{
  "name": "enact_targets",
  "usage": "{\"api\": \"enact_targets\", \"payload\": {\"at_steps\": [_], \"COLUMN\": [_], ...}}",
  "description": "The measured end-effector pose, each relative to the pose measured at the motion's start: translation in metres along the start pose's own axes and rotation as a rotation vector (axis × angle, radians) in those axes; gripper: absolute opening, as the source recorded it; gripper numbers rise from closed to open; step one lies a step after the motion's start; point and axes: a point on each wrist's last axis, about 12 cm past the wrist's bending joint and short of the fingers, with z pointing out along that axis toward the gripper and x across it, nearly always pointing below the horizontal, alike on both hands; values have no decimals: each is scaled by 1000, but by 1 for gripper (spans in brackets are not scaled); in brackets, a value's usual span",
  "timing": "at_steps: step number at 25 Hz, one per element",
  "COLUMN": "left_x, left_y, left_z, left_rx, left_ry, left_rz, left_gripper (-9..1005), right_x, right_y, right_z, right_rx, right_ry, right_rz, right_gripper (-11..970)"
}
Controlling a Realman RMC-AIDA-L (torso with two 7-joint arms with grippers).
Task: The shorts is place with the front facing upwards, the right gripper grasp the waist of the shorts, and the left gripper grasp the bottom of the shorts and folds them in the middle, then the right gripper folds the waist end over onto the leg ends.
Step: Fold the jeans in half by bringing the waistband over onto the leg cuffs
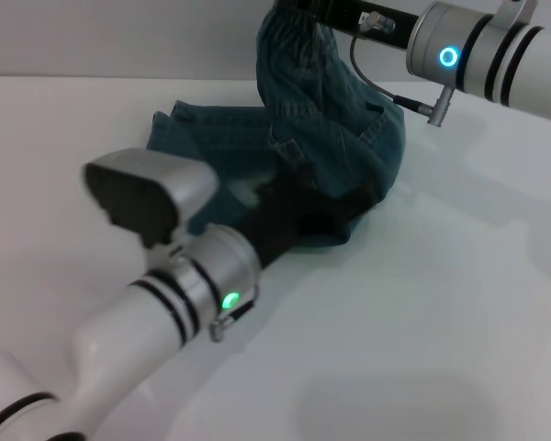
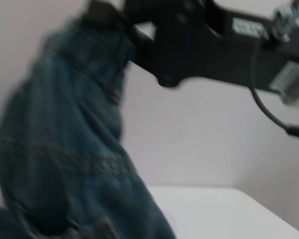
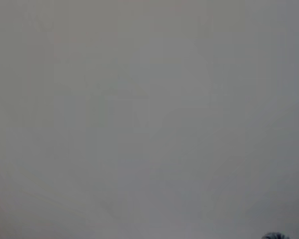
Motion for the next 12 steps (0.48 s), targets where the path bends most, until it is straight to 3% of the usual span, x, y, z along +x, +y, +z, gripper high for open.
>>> {"api": "enact_targets", "payload": {"at_steps": [5,12], "left_x": [-5,-2], "left_y": [17,28], "left_z": [-23,-25], "left_rx": [-114,-150], "left_ry": [-69,-56], "left_rz": [19,26], "left_gripper": [860,860], "right_x": [4,12], "right_y": [3,15], "right_z": [2,15], "right_rx": [-18,-46], "right_ry": [20,84], "right_rz": [-4,-43], "right_gripper": [12,17]}}
